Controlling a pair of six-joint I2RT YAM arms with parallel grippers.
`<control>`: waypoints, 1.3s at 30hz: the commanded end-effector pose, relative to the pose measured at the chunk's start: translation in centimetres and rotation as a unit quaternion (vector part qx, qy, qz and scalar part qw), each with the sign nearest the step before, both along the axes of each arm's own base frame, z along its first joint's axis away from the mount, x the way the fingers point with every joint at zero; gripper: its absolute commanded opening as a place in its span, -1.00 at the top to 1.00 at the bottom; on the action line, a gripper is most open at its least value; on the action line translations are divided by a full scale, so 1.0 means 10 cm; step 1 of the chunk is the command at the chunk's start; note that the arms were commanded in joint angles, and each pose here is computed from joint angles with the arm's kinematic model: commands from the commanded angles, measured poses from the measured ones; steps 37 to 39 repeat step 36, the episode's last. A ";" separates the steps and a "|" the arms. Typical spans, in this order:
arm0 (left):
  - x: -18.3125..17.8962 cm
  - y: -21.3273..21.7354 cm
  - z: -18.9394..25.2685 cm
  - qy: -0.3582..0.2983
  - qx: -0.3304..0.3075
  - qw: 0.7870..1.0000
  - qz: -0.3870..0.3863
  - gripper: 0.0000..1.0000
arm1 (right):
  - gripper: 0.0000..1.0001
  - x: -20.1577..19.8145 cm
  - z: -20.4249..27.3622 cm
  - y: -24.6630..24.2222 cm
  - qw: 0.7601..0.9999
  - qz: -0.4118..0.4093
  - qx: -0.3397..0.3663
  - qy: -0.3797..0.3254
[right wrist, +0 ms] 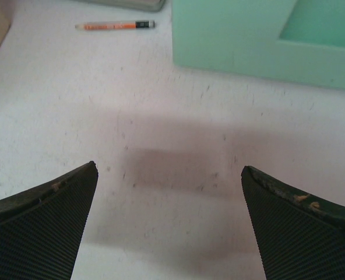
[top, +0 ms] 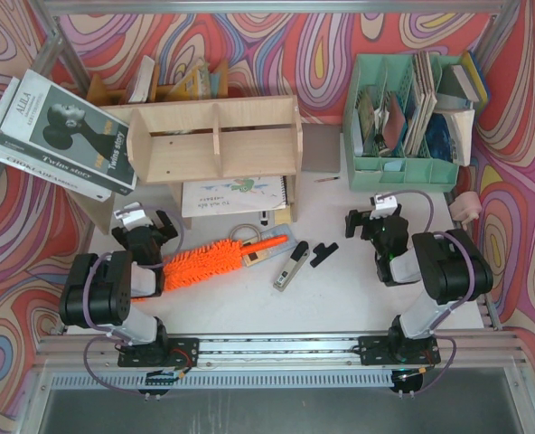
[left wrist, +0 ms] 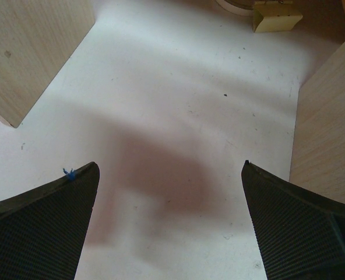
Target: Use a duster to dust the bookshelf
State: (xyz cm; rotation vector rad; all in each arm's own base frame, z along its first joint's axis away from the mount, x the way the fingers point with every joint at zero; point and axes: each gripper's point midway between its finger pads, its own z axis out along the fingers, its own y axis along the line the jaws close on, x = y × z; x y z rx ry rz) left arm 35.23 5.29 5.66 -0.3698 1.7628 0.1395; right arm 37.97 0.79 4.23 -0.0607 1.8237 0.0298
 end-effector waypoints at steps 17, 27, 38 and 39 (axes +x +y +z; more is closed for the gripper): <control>0.25 -0.21 -0.02 0.048 -0.003 0.996 -0.072 -0.97 | -0.97 0.21 0.19 -0.10 0.999 -0.028 -0.001 -0.025; 0.25 -0.21 -0.03 0.049 -0.003 0.996 -0.073 -0.97 | -0.97 0.22 0.19 -0.08 0.999 -0.025 -0.003 -0.023; 0.26 -0.21 -0.02 0.048 -0.003 0.996 -0.074 -0.97 | -0.97 0.22 0.19 -0.08 0.999 -0.025 -0.003 -0.023; 0.26 -0.21 -0.02 0.048 -0.003 0.996 -0.074 -0.97 | -0.97 0.22 0.19 -0.08 0.999 -0.025 -0.003 -0.023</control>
